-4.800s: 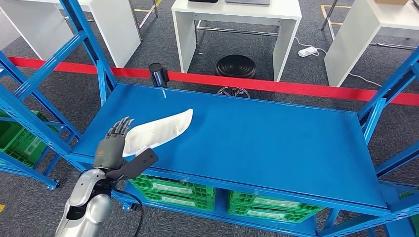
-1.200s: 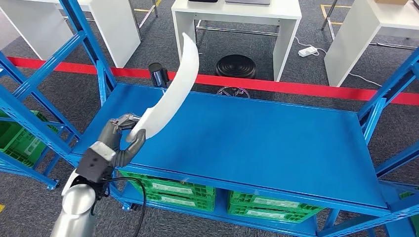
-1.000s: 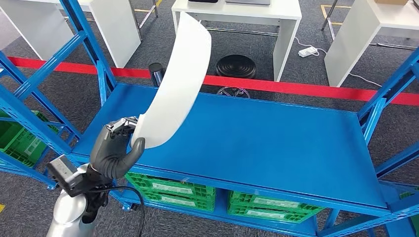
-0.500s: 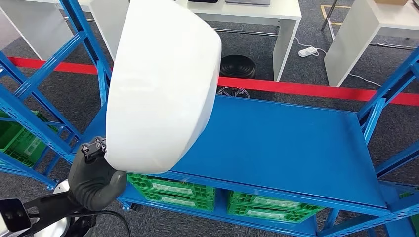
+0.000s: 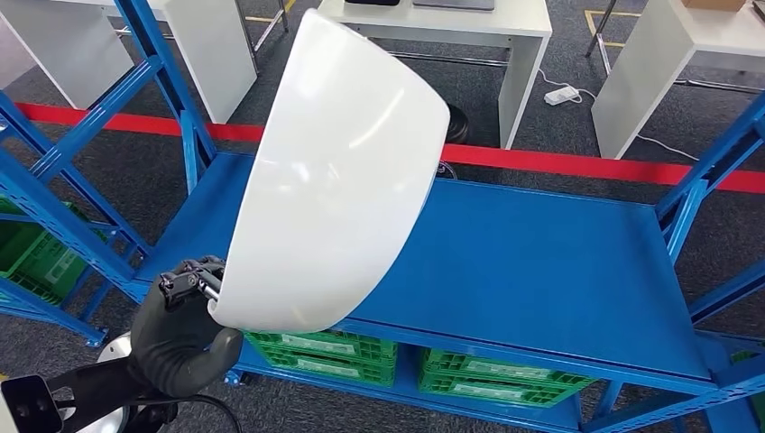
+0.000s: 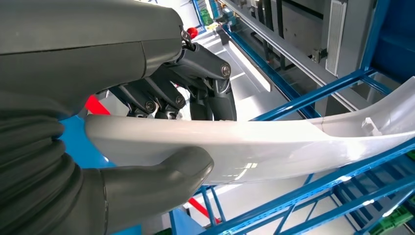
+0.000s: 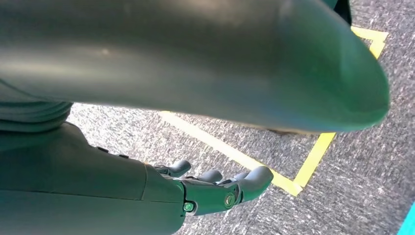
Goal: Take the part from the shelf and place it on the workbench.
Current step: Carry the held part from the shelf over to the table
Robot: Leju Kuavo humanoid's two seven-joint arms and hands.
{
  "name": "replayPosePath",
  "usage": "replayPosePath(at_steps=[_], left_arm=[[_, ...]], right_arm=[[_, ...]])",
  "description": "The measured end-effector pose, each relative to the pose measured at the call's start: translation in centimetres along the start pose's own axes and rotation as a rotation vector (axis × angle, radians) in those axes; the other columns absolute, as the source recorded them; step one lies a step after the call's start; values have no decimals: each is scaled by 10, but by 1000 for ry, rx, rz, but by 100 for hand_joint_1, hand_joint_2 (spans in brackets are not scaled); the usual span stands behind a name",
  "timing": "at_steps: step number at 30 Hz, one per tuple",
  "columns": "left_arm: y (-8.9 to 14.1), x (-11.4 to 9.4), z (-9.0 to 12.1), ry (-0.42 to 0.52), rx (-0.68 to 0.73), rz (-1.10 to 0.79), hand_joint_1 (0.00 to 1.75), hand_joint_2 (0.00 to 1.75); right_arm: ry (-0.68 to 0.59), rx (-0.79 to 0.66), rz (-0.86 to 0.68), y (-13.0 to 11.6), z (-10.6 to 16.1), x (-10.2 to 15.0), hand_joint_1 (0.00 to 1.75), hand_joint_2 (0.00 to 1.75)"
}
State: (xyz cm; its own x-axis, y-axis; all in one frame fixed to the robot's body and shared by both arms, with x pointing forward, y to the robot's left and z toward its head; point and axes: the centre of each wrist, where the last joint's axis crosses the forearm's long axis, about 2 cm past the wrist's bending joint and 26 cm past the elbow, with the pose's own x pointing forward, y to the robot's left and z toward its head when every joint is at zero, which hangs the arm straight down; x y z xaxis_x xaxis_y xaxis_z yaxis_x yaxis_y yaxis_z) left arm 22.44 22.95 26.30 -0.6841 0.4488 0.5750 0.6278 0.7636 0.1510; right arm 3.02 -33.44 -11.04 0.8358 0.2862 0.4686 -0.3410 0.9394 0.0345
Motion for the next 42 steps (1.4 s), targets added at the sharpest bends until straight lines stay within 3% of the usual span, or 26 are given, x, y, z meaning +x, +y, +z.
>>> replayPosePath(at_steps=[42], left_arm=[[-7, 0, -5, 21, -51, 55, 175, 175]], right_arm=[[-43, -39, -40, -4, 7, 4, 0, 0]])
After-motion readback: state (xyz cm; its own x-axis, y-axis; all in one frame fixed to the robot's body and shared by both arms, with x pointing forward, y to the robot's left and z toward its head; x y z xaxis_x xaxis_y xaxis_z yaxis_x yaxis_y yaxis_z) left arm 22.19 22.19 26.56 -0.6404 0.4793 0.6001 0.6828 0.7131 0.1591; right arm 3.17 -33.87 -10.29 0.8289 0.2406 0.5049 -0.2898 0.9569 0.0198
